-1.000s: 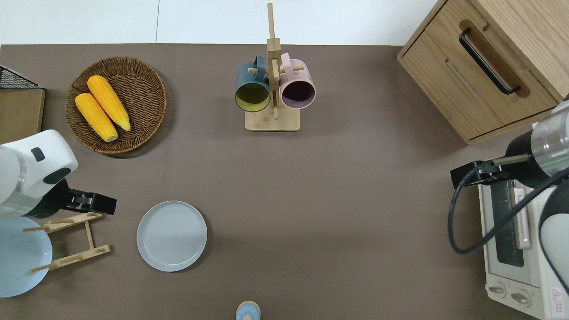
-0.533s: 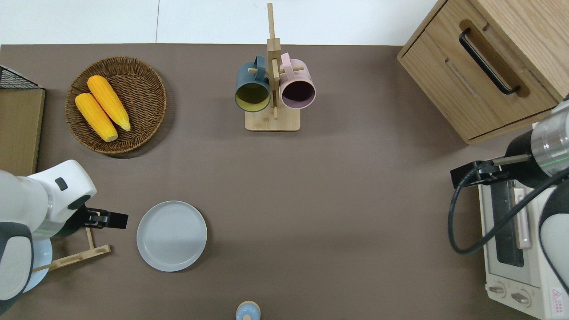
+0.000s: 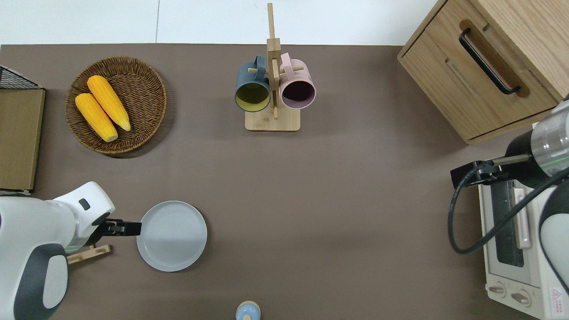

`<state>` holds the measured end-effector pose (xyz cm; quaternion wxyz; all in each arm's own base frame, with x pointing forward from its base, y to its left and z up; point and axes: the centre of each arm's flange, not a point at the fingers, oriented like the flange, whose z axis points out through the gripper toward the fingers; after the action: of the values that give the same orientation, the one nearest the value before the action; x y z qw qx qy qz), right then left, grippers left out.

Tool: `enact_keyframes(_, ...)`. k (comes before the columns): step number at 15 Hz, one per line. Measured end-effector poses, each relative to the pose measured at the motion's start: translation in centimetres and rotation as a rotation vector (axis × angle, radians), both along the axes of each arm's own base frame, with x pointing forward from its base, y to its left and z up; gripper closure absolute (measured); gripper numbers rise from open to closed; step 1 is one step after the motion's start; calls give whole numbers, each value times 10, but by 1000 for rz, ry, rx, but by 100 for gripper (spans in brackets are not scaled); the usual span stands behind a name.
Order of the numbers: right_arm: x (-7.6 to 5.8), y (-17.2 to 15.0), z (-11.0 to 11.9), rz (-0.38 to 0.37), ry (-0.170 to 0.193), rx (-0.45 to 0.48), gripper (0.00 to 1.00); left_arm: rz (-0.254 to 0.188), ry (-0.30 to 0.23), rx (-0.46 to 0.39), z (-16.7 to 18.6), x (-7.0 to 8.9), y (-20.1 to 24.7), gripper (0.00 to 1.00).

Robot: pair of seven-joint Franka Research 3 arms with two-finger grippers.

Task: Pick gray plate from table and place it on lower plate rack with left arm
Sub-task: 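Close the left gripper on the gray plate's rim nearest the robot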

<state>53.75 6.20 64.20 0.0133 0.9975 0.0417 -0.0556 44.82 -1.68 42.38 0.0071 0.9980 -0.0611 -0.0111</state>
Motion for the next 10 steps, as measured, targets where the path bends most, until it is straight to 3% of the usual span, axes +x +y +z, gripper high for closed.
enact_keyframes(4, 0, 0, 0, 0, 0, 0, 1, 15, -32, -6, -40, -14, 3, 0)
enact_keyframes(10, 0, 0, 0, 0, 0, 0, 1, 33, -50, -17, -65, -25, 5, 0)
